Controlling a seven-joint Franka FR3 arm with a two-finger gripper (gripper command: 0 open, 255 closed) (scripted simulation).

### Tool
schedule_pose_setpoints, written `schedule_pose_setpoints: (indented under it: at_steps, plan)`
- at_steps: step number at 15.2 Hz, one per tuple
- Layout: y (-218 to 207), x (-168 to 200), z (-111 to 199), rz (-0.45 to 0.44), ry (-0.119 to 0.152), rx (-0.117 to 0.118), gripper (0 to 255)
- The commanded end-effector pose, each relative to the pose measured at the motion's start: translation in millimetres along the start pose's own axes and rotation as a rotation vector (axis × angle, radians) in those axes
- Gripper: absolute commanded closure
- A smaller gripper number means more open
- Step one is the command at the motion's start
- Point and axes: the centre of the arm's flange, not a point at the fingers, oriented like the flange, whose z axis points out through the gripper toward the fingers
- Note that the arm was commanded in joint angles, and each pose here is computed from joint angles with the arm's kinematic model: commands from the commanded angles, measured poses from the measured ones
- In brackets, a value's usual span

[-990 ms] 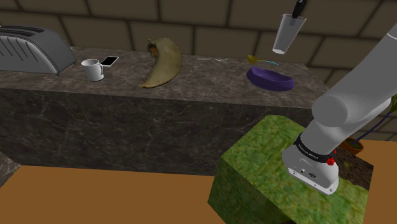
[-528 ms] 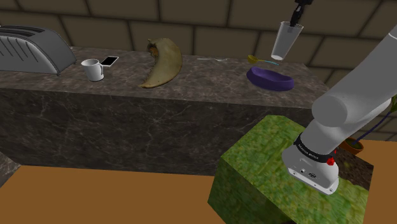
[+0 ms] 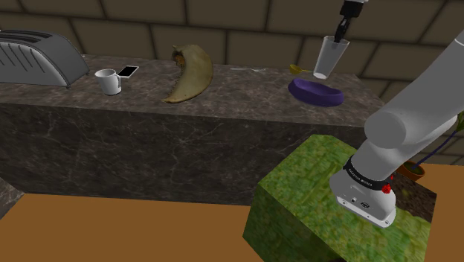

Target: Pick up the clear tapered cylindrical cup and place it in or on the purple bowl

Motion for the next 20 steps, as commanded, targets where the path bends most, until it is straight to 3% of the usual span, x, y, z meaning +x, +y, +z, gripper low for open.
schedule_pose_setpoints:
  at_steps: [1, 8, 16, 17, 20]
  plan:
    - [0.8, -0.6, 9.8, 0.0, 0.001, -0.001, 255]
    - [5.2, -1.1, 43.9, 0.0, 0.001, -0.001, 255]
    - [5.3, -1.1, 43.9, 0.0, 0.001, -0.001, 255]
    - [5.3, -1.1, 44.0, 0.0, 0.001, -0.001, 0]
    - [5.3, -1.1, 44.0, 0.0, 0.001, -0.001, 0]
